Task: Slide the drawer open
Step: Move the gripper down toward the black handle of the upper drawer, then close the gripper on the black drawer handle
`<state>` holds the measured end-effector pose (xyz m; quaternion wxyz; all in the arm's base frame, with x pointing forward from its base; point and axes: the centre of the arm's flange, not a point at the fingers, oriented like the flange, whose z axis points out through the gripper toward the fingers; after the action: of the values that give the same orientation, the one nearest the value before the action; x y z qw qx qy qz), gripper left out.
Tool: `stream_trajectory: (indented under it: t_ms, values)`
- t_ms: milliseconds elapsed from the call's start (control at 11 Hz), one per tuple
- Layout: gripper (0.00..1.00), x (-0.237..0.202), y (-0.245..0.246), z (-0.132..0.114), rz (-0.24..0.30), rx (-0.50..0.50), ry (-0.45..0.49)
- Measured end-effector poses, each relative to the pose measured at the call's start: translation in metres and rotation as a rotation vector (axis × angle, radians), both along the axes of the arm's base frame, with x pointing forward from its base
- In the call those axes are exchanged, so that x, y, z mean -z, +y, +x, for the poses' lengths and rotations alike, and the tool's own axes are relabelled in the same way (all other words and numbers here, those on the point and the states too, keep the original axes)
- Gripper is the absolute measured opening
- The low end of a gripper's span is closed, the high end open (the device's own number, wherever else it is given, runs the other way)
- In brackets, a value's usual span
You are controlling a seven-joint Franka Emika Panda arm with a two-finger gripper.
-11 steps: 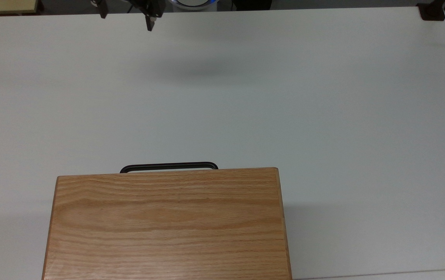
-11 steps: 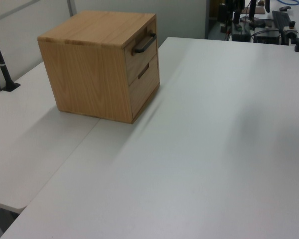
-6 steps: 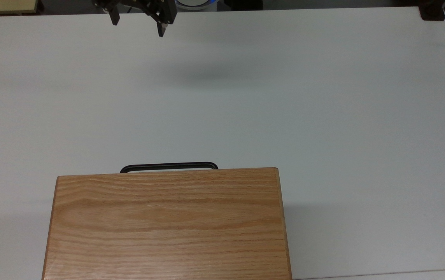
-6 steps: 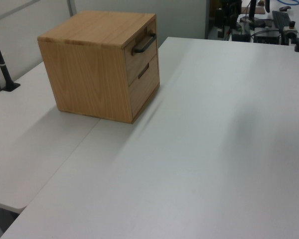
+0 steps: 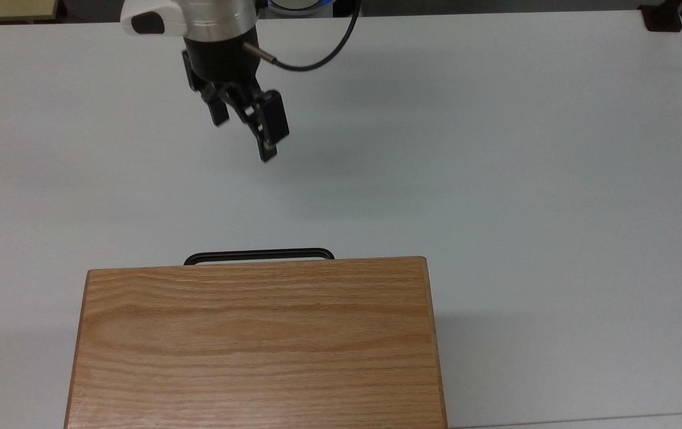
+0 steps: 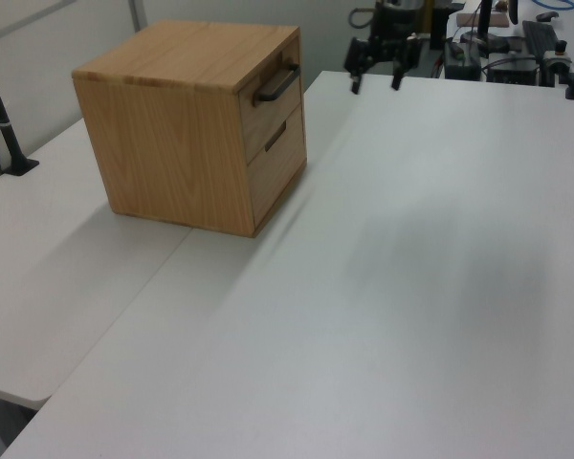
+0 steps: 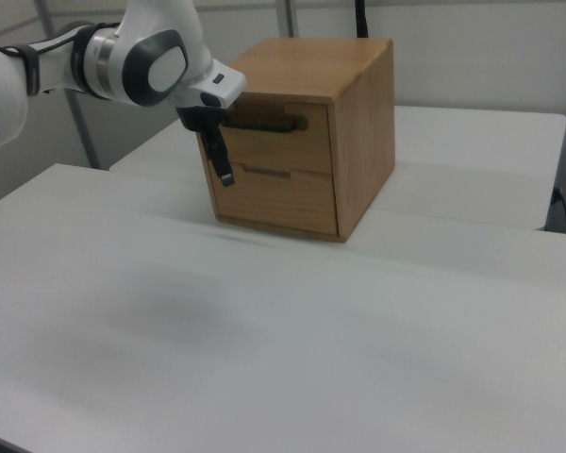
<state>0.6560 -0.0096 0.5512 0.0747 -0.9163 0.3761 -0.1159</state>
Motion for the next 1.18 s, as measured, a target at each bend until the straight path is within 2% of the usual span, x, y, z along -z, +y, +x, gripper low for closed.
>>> stream_trajectory:
  t_ms: [181, 363, 635, 816, 907, 1088, 1179]
  values:
    - [1.0, -0.008, 0.003, 0.018, 0.122, 0.203, -0.138]
    - [1.0, -0.008, 0.007, 0.035, 0.217, 0.394, -0.267]
    - [0.99, 0.005, 0.03, 0.053, 0.294, 0.482, -0.351]
    - [0.95, 0.016, 0.027, 0.068, 0.311, 0.513, -0.384]
    - [0.84, 0.019, 0.024, 0.074, 0.314, 0.519, -0.403]
    - [0.74, 0.021, 0.021, 0.081, 0.321, 0.524, -0.438]
    - [0.56, 0.02, 0.022, 0.082, 0.322, 0.524, -0.442]
